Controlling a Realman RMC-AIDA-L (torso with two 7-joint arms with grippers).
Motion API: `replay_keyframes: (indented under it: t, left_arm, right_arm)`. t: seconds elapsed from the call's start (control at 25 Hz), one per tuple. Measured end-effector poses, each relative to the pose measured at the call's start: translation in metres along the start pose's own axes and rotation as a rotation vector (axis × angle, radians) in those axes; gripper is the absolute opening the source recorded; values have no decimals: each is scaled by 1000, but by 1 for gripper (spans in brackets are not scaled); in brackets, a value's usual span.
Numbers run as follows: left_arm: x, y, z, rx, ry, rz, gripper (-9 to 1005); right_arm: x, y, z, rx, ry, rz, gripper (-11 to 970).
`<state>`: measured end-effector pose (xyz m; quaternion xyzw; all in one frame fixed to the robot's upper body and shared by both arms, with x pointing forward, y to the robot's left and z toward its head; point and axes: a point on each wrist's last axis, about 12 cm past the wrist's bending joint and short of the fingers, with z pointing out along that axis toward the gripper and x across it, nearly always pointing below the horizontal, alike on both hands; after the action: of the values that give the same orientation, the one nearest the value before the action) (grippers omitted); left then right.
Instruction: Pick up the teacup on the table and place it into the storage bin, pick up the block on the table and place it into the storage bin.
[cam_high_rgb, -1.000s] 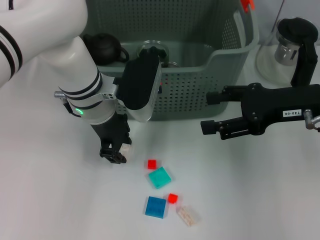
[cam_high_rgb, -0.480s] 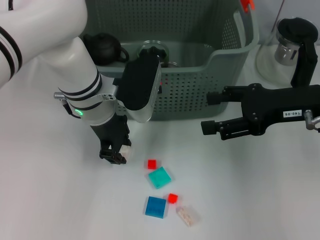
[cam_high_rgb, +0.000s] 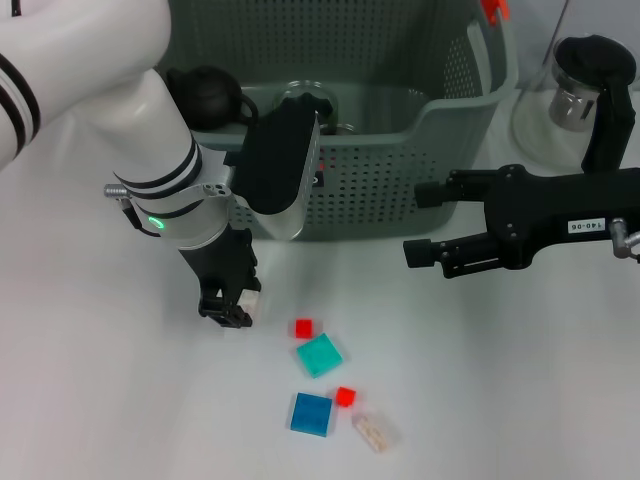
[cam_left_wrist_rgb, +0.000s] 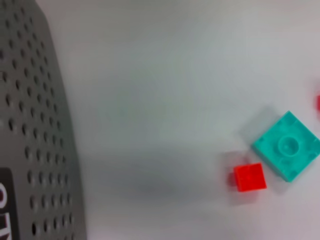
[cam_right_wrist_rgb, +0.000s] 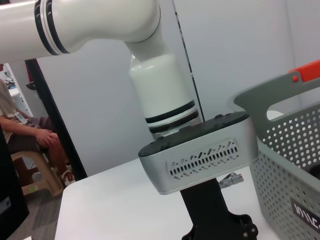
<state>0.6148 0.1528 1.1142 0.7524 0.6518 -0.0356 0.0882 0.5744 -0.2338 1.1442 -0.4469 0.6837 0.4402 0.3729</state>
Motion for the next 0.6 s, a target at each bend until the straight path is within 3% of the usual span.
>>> replay_keyframes:
  t: [0.36,0.6]
  left_arm:
    - [7,-8,-15,26,-63,-59,454]
    - [23,-28,-42,48,-238,-183,470]
  right_arm:
    - [0,0,-1,1,-1,-3,942]
    - [1,1,-3,-5,1,-3,942]
